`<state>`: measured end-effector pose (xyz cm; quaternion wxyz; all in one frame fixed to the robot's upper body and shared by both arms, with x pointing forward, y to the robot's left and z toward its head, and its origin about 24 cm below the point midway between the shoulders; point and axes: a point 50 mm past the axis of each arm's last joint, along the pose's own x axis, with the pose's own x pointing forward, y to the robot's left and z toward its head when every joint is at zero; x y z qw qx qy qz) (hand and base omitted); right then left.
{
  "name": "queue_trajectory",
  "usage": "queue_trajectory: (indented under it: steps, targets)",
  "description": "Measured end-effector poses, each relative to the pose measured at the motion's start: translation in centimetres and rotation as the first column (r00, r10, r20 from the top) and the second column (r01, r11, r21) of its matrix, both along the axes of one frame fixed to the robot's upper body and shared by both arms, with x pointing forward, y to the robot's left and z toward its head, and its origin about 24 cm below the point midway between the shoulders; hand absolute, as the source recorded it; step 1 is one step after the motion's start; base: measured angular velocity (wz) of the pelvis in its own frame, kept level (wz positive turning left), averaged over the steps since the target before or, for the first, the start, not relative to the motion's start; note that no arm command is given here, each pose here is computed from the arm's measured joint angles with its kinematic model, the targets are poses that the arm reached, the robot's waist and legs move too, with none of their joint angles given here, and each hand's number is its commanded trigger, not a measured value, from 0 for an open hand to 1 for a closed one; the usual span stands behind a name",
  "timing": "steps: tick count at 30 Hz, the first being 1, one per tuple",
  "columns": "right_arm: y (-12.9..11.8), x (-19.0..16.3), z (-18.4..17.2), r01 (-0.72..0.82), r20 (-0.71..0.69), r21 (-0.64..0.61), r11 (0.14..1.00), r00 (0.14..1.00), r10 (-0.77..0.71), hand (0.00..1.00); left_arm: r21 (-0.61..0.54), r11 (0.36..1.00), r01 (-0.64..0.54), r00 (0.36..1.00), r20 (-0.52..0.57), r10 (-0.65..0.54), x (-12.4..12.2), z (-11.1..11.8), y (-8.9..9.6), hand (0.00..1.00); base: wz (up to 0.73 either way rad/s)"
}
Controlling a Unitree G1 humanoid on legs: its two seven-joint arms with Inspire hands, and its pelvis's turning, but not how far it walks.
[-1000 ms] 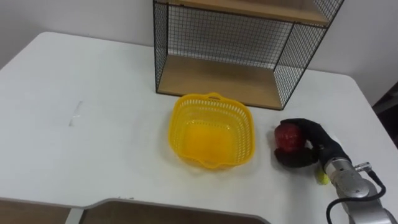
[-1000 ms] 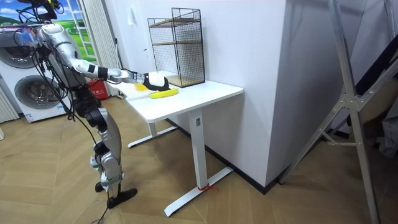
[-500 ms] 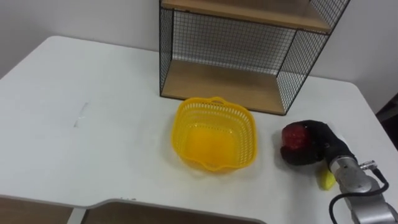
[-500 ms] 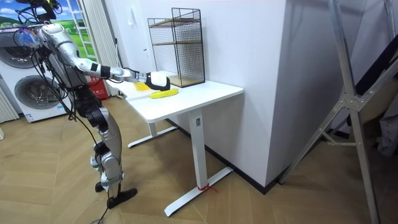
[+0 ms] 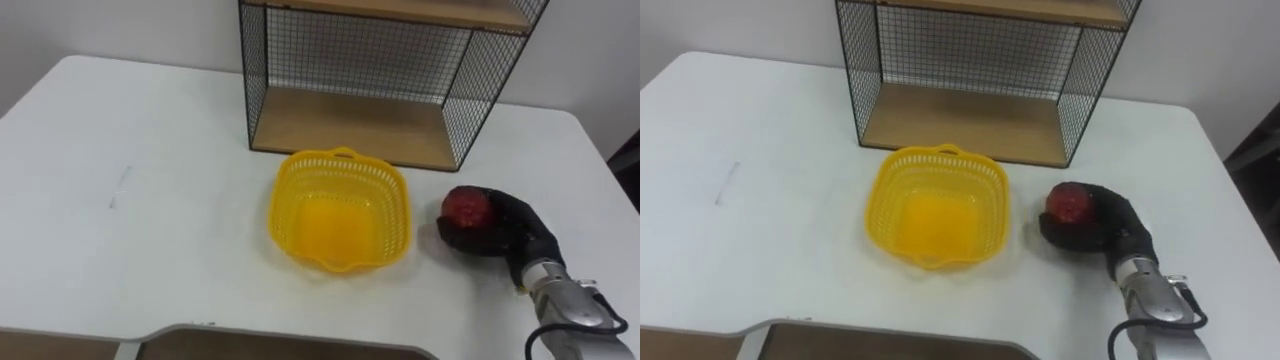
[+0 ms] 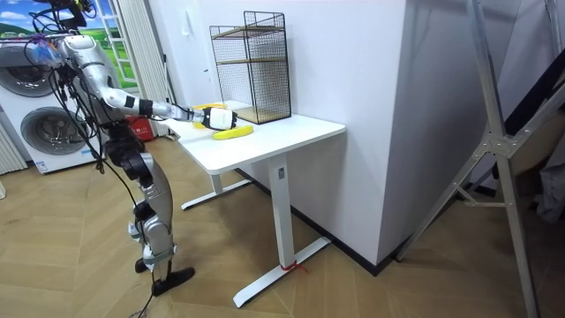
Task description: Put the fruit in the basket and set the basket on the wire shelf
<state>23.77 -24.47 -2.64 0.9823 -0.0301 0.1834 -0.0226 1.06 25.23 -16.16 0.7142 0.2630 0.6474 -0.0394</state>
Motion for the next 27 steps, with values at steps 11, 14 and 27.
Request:
queue_trajectory:
  steps: [11, 14, 27]
  targets:
    - [2.8, 1.3, 3.9, -0.064, 0.204, 0.132, 0.989, 0.978, 0.036, 1.0, 0.014, 1.0, -0.007, 1.0, 0.016, 0.007, -0.2, -0.1, -0.6, 0.0, -0.03]
    - [3.3, 1.5, 4.8, -0.08, 0.248, 0.179, 0.981, 0.968, 0.034, 1.0, 0.013, 1.0, -0.008, 1.0, 0.015, 0.007, -0.3, -0.2, -0.6, 0.0, 0.0]
    - [5.9, 1.8, 9.2, -0.222, 0.423, 0.121, 0.967, 0.893, 0.152, 1.0, -0.013, 0.999, 0.044, 0.999, 0.024, -0.044, 0.1, -0.3, -1.3, 0.0, 0.0]
